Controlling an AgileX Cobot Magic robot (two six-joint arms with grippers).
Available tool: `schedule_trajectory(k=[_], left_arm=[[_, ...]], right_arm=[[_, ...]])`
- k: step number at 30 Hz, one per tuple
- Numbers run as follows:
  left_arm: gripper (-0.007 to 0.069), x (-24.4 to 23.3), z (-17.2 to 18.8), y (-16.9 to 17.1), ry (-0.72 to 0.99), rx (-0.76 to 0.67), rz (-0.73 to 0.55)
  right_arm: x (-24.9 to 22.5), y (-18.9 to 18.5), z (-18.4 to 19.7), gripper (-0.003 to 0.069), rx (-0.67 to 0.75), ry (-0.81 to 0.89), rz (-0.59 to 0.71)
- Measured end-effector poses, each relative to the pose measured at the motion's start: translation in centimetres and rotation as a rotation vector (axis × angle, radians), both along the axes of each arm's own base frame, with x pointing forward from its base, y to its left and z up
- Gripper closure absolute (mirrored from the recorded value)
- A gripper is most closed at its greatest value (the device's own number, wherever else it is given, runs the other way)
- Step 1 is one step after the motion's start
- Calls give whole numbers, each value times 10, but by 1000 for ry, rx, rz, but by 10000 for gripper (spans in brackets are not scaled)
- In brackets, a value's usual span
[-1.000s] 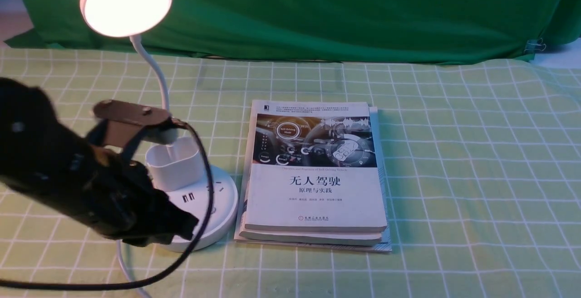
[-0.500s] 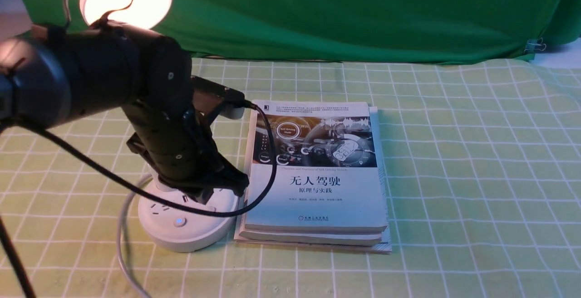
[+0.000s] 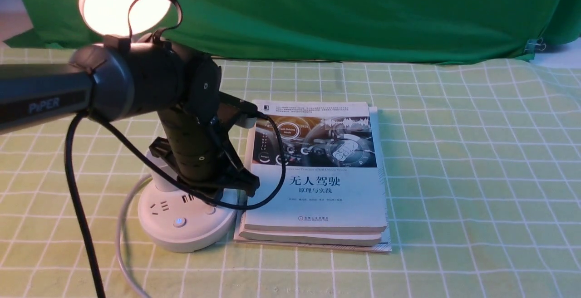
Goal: Turn off the desk lamp on the green coffee tablecloth by hand.
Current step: 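Press the power button on the round power strip under the lamp with the left gripper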
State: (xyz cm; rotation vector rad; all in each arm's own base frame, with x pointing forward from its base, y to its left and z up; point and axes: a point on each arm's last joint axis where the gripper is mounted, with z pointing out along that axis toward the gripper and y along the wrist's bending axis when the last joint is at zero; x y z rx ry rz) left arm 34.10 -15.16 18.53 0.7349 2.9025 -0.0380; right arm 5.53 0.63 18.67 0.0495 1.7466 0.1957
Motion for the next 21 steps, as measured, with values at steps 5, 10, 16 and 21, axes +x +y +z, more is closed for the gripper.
schedule_trajectory(k=[5, 10, 16, 21], left_arm=[[606, 2, -3, -2, 16, -2, 5], [606, 3, 0, -1, 4, 1, 6], [606, -1, 19, 2, -28, -4, 20], [606, -8, 17, 4, 3, 3, 24]], right_arm=[[0, 0, 0, 630, -1, 0, 0], [0, 0, 0, 630, 0, 0, 0], [0, 0, 0, 630, -1, 0, 0], [0, 0, 0, 630, 0, 0, 0]])
